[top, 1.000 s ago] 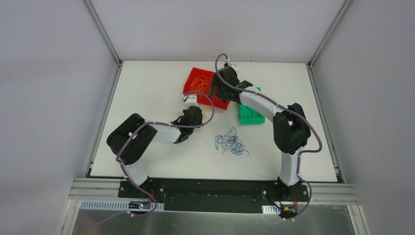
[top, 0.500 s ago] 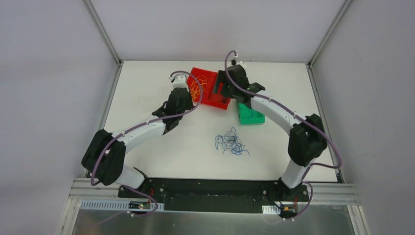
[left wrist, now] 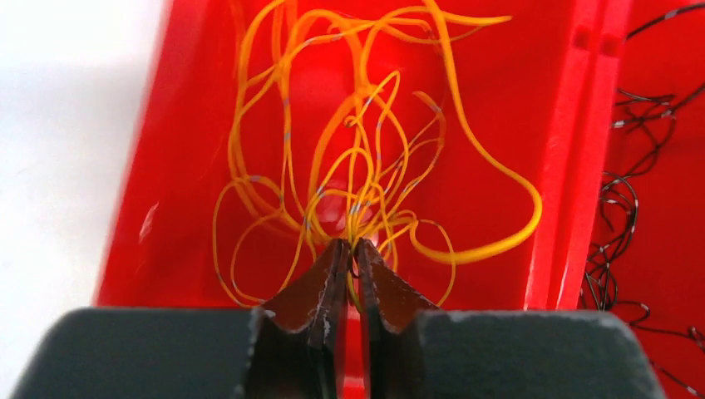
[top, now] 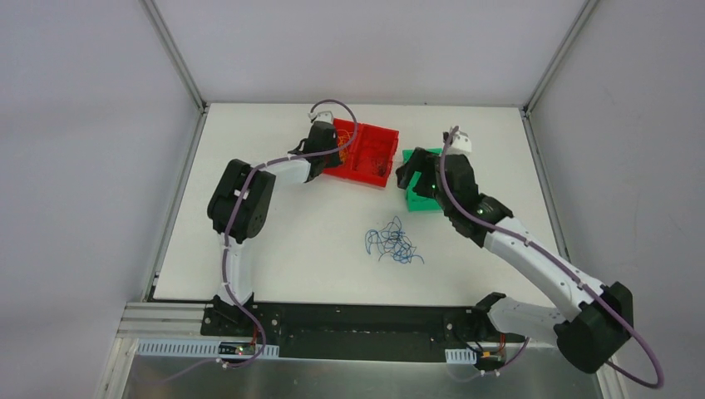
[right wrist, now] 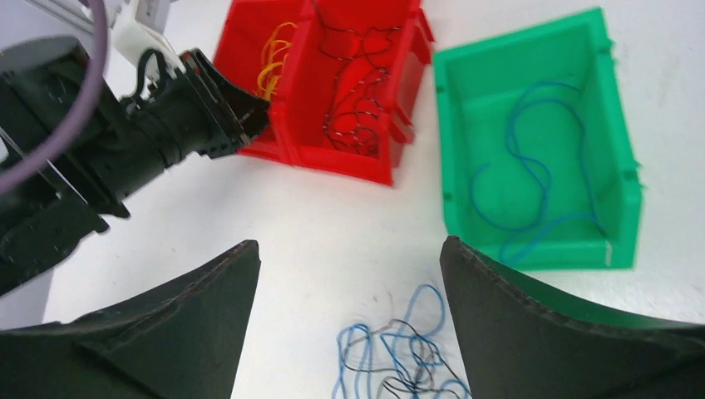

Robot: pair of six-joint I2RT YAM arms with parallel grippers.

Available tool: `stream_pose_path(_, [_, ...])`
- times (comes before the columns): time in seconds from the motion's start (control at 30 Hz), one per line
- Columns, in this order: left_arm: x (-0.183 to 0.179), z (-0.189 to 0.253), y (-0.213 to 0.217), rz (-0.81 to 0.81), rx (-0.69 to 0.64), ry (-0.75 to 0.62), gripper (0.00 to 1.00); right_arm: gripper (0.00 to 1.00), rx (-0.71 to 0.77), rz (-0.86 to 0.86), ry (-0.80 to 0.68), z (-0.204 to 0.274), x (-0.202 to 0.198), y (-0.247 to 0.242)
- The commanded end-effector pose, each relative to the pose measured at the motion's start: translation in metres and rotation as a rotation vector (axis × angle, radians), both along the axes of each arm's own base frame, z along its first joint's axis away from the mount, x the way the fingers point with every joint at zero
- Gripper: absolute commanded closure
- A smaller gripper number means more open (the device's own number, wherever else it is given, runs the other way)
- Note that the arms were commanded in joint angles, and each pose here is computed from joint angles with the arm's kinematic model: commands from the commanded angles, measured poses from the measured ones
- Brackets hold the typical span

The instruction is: Untangle the cables

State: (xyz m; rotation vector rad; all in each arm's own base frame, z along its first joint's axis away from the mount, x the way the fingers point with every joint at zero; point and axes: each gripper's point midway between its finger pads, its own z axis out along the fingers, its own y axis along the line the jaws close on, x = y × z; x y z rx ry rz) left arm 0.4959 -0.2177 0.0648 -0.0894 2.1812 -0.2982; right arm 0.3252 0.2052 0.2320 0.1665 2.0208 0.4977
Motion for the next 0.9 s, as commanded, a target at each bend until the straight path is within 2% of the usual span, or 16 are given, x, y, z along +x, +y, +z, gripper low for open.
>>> stream_pose_path(0.0, [0.008, 0.003, -0.026, -0.069, -0.087, 0.037, 0.85, 0.17, 0.004, -0.066, -0.027, -0.023, -0.019, -0.026])
stream_pose_path(0.07, [0.006, 0.012, -0.031, -0.086, -0.118, 0.011, 0.67, 0.16, 0.011, -0.085, -0.002, -0.041, -0.029, -0.035])
stream_pose_path(0.13, [0.001, 0.027, -0.035, -0.102, -0.128, -0.023, 0.56, 0.16, 0.017, -0.082, 0.024, -0.058, -0.038, -0.038])
stream_pose_path(0.27, [-0.016, 0.066, -0.044, -0.148, -0.118, -0.088, 0.43, 0.19, 0.011, -0.041, 0.083, -0.086, -0.056, -0.030])
stream_pose_path(0.43, [-0.061, 0.115, -0.053, -0.219, -0.122, -0.170, 0.21, 0.29, -0.084, -0.005, 0.146, -0.120, -0.068, -0.016])
stream_pose_path(0.6, [-0.121, 0.124, -0.065, -0.308, -0.122, -0.194, 0.20, 0.39, -0.168, 0.005, 0.202, -0.148, -0.070, -0.011])
stream_pose_path(0.8, [-0.175, 0.086, -0.074, -0.392, -0.158, -0.140, 0.21, 0.51, -0.198, 0.018, 0.233, -0.169, -0.076, -0.011])
stream_pose_path(0.87, [-0.189, 0.069, -0.080, -0.428, -0.168, -0.114, 0.23, 0.59, -0.178, 0.029, 0.223, -0.171, -0.075, -0.006])
